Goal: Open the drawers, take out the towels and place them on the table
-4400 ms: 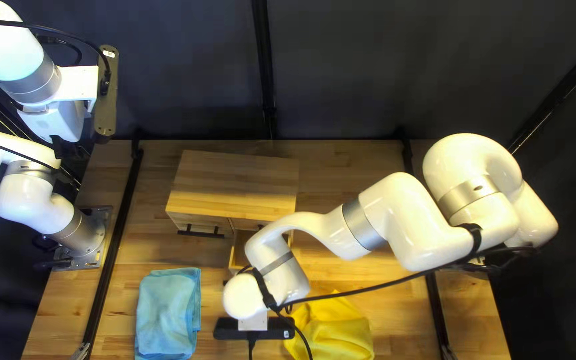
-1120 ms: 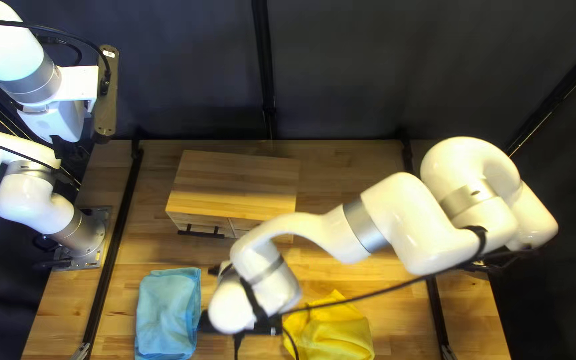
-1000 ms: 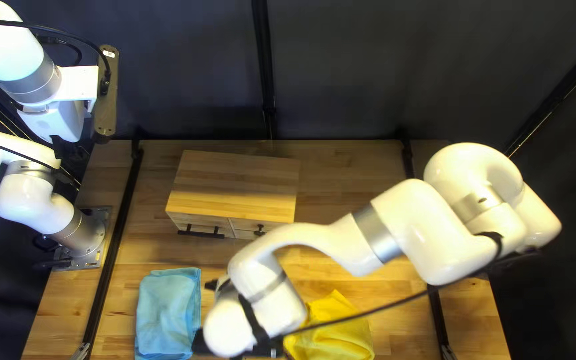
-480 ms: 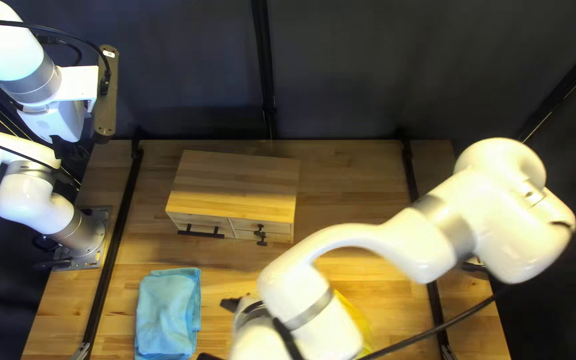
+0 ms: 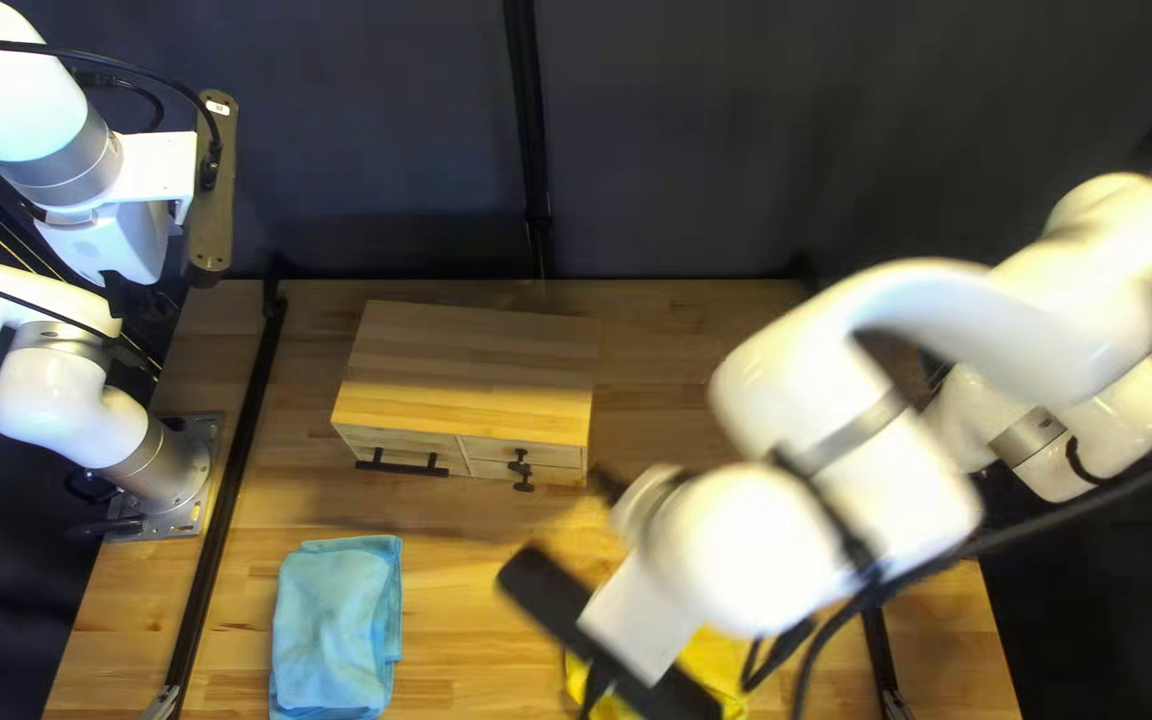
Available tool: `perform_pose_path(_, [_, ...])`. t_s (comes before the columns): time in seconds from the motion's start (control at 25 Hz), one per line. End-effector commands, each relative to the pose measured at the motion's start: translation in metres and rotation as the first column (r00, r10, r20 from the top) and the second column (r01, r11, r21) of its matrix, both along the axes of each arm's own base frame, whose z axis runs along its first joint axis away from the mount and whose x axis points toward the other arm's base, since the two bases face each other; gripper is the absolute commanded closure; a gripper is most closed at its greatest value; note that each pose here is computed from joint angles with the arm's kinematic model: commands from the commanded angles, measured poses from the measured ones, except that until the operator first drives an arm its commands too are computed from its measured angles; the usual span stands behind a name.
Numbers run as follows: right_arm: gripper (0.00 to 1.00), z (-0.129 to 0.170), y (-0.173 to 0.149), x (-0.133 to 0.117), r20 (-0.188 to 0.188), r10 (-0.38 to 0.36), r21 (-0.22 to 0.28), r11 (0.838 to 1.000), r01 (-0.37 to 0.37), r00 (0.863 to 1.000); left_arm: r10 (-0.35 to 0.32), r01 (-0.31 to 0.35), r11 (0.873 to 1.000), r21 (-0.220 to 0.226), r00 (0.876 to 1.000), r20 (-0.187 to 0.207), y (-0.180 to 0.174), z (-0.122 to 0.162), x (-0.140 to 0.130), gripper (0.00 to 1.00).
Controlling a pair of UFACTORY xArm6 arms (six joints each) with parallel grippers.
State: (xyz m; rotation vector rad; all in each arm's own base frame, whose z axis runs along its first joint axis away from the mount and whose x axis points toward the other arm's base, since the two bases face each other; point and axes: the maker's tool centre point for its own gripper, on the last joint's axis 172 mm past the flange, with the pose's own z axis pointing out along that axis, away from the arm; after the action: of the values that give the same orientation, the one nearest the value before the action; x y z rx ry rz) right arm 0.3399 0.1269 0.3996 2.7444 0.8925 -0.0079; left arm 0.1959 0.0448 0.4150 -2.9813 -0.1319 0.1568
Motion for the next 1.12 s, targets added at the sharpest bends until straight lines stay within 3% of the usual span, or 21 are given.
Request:
perform_pose_path(0.04, [0.00,0.002,-0.041,-0.055,0.012,-0.164,0.026,0.986,0.163,0.986,0.000,0.000,1.000,0.000,1.000,0.000,0.000,0.000,0.000,0.00])
perform_pose_path(0.32, [0.00,0.006,-0.091,-0.095,-0.006,-0.340,0.035,0.940,0.340,0.941,0.000,0.000,1.000,0.000,1.000,0.000,0.000,0.000,0.000,0.00])
perform_pose_path(0.52, [0.00,0.009,-0.115,-0.098,-0.034,-0.403,0.037,0.914,0.405,0.914,0.000,0.000,1.000,0.000,1.000,0.000,0.000,0.000,0.000,0.00])
perform_pose_path(1.12, [0.00,0.011,-0.116,-0.096,-0.037,-0.408,0.035,0.912,0.409,0.912,0.000,0.000,1.000,0.000,1.000,0.000,0.000,0.000,0.000,0.00])
